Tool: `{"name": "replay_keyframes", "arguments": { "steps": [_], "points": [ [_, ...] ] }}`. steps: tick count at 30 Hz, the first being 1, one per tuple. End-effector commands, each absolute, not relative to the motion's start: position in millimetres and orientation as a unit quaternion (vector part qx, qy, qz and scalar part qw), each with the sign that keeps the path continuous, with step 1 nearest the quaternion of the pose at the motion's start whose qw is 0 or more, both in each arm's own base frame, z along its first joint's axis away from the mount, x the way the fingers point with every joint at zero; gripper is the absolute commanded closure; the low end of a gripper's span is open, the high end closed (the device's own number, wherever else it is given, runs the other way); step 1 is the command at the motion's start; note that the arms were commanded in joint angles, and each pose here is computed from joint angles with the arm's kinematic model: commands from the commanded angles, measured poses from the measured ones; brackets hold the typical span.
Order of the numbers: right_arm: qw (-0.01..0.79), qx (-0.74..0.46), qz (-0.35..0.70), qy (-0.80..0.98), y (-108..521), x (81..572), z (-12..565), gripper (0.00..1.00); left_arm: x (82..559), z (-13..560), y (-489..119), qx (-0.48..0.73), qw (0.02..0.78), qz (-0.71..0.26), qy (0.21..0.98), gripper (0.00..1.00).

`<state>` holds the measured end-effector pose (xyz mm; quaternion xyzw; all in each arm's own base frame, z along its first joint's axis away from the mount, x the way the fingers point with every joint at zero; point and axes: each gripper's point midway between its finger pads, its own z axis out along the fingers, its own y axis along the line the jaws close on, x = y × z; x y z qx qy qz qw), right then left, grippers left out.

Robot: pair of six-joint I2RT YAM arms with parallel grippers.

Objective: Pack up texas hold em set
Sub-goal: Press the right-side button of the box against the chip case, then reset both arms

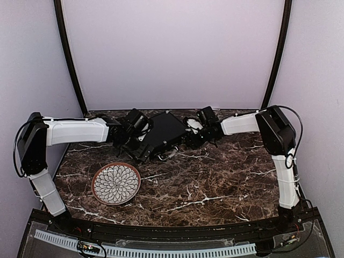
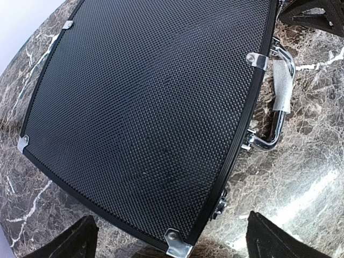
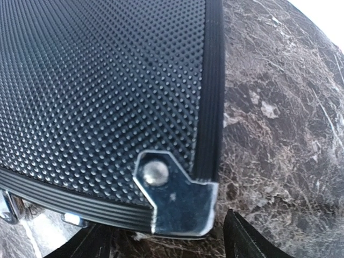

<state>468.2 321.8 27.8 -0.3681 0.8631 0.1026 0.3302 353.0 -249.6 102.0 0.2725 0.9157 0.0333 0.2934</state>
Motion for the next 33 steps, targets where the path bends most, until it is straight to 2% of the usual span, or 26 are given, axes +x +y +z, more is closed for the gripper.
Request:
{"name": "replay_keyframes", "arguments": {
  "steps": [1,12,19,27,29,33],
  "points": [
    [0.367,-0.345,0.113,0.856,324.3,478.0,25.8,0.29,352.6,103.0,-246.7,0.269,0.294,0.033,0.917,0.01],
    [0.388,-0.328,0.111,0.854,320.5,472.9,38.8,0.3,350.5,107.4,-242.3,0.257,0.3,0.035,0.918,0.01],
    [0.379,-0.301,0.121,0.867,302.2,446.2,67.8,0.14,352.5,129.5,-230.2,0.223,0.341,0.031,0.913,0.01],
    [0.364,-0.253,0.113,0.889,269.2,412.5,121.0,0.07,359.2,170.2,-193.0,0.133,0.421,0.025,0.897,0.01],
    [0.37,-0.238,0.102,0.892,258.0,407.4,138.3,0.02,359.2,180.5,-178.5,0.106,0.442,0.025,0.89,0.01],
    [0.376,-0.204,0.082,0.9,232.3,398.2,162.5,0.01,353.1,202.5,-144.4,0.051,0.487,0.053,0.87,0.01]
  ]
}}
